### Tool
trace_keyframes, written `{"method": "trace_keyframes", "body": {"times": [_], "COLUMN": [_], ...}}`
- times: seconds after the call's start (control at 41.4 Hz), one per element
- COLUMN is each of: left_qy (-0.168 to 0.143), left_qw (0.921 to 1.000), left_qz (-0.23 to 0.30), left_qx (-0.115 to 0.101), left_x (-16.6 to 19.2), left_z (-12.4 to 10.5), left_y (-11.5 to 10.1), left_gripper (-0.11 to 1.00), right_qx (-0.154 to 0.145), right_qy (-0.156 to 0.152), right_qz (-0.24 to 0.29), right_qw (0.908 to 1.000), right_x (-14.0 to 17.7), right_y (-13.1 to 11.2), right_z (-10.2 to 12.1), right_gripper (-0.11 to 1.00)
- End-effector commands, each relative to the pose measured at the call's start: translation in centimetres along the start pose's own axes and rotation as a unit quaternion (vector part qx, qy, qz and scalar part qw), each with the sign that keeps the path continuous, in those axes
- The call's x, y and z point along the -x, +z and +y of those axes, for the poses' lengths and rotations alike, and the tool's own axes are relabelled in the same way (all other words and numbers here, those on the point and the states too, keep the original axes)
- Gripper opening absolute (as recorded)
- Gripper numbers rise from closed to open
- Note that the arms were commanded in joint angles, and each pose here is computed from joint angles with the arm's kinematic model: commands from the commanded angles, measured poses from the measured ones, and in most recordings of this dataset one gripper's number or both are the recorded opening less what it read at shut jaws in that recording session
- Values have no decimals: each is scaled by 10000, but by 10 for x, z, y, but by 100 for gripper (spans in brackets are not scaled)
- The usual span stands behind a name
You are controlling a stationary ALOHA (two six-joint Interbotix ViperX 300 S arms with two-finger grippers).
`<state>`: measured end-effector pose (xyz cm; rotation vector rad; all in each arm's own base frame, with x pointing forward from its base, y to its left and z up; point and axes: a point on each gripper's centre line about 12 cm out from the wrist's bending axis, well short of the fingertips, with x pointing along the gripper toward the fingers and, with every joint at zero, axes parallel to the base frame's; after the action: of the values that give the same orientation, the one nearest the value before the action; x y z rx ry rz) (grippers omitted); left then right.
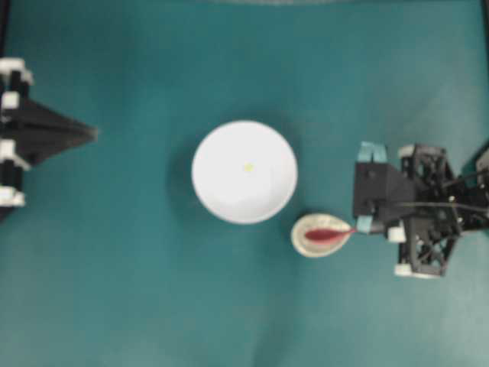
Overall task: Scoop the yellow hexagonal prism block from the bowl with a spoon using the right arm.
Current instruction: 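Lower the red spoon into the speckled dish, then open the right gripper and slide it back along the spoon handle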
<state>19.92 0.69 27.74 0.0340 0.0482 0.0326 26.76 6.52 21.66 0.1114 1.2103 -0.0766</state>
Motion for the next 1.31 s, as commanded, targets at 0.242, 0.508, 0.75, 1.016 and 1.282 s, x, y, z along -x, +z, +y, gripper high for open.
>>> {"method": "trace_keyframes", "body": {"times": [0.242, 0.508, 0.75, 1.016, 1.282], "left_qy": [11, 11, 13, 3, 11], "left_qw": [10000, 10000, 10000, 9999, 9999], "left_qz": [-92, -92, -92, -92, -99], "left_qx": [15, 15, 23, 61, 77], "left_x": [-2, -2, -2, -2, -2], "left_z": [1, 1, 1, 0, 1], "left_y": [7, 7, 7, 7, 8], "left_gripper": [1, 1, 1, 1, 1], "right_qx": [34, -59, -260, -260, -56], "right_qy": [44, 45, 42, 38, 69], "right_qz": [-126, -126, -128, -147, -755], "right_qw": [9999, 9999, 9996, 9995, 9971], "right_x": [-3, -3, -3, -2, 3], "right_y": [-6, -6, -6, -5, 3], "right_z": [-2, -2, -2, -2, -5], "right_gripper": [15, 16, 31, 49, 49]}}
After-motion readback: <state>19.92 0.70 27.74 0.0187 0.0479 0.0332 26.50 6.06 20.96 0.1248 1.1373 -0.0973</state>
